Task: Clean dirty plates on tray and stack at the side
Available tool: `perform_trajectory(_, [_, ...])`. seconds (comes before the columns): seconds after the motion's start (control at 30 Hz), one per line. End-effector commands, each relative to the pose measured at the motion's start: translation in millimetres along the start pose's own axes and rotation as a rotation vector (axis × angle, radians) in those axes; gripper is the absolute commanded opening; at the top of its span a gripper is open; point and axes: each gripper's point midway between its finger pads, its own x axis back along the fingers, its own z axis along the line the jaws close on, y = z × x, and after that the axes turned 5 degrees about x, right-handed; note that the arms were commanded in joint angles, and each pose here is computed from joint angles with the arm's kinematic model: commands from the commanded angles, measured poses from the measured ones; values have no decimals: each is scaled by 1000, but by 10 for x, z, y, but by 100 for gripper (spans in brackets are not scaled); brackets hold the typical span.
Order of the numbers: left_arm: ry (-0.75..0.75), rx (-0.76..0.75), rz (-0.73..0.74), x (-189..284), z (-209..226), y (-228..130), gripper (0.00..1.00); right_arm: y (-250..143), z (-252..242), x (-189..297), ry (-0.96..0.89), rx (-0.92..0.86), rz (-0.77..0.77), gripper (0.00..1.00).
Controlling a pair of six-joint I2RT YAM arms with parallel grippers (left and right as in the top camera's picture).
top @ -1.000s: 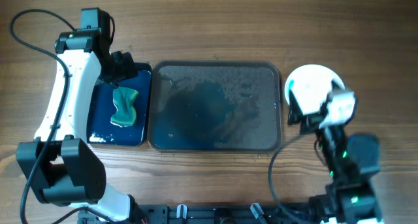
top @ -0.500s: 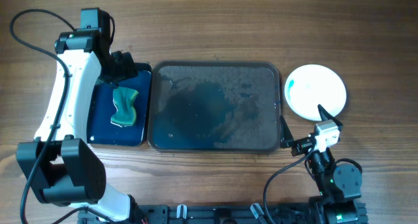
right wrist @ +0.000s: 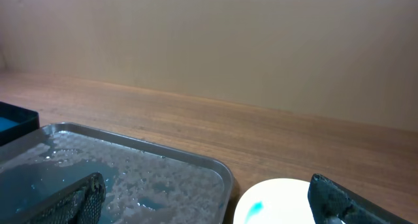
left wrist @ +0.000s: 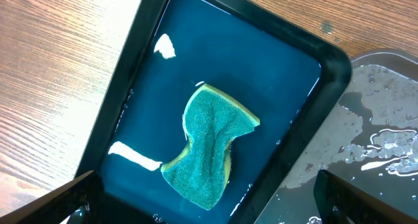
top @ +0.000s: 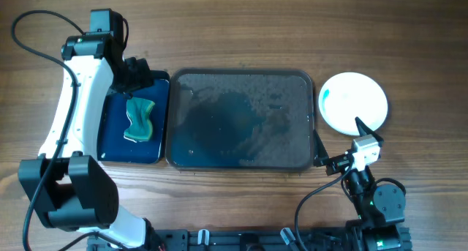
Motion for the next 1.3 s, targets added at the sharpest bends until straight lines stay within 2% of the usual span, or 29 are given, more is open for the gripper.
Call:
perform_trajectory(0.0, [-8,4,-17,57,0,35,100,24,39,3,21,-6,-12,100])
perform_trajectory(0.23, [19,-2,-27,58,50,52,100,22,39,3,21,-6,-11,100])
perform_trajectory(0.33, [-29,6,-44,100,-28,85,100,22,39,3,21,-6,-11,100])
perform_trajectory(0.43, [-168,26,-218,369,-237,362,100,22,39,3,21,-6,-11,100])
perform_trajectory(0.53, [-356,45,-476,872,-366,542,100,22,39,3,21,-6,-11,100])
perform_trajectory(0.6, [-387,48,-559,1001,-301,455,100,22,39,3,21,-6,-11,100])
perform_trajectory(0.73, [-431,3,-775,1119,-66,24,100,22,39,3,21,-6,-11,100])
perform_trajectory(0.93, [-509,35,-1012,1094,203,-591,100,22,39,3,21,-6,-11,100])
perform_trajectory(1.1, [-532,42,-1080,798,291,-929,100,22,39,3,21,-6,-11,100])
perform_trajectory(1.27, [-515,-2,-1123,579,303,-1064,100,22,39,3,21,-6,-11,100])
